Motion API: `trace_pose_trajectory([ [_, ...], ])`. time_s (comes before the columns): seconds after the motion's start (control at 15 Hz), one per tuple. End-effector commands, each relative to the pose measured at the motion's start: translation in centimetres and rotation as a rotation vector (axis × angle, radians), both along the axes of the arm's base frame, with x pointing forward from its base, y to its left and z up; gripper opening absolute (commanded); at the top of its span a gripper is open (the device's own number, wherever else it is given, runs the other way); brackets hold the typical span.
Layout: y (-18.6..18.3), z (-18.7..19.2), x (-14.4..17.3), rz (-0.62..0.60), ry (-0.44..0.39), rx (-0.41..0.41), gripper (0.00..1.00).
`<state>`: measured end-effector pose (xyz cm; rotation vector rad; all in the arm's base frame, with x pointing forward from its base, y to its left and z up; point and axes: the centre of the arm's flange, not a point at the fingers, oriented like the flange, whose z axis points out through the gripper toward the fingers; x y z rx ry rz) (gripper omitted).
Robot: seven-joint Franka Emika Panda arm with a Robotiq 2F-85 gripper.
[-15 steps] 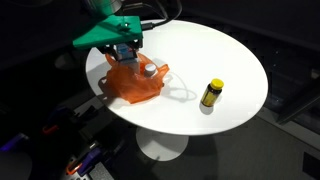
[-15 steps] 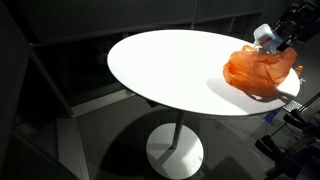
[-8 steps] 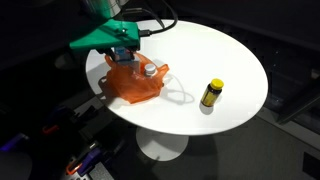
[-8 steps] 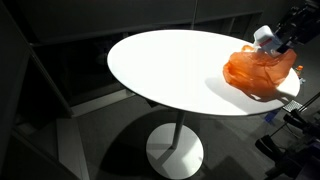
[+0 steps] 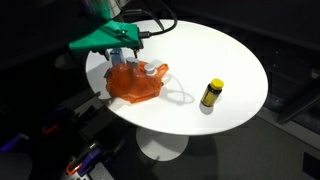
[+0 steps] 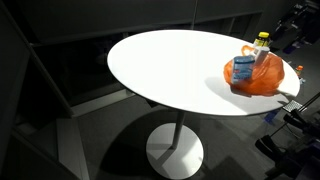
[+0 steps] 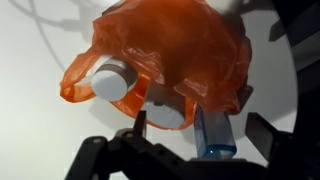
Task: Pick up the blue box from the table and put it in the plastic bag
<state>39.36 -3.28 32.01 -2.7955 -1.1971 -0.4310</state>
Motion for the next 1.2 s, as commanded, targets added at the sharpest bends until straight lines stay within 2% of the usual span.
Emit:
trace_pose_trajectory([
  [0.0, -0.2, 0.0, -1.8, 0.021, -0.014, 0.019, 1.0],
  [0.4, 0.9, 0.2, -1.1, 0.156, -0.012, 0.057, 1.0],
  [0.67, 2.1, 0.1, -0.9, 0.244, 0.025, 0.076, 1.0],
  [1.13, 4.4, 0.3, 1.9, 0.362, 0.109, 0.036, 1.0],
])
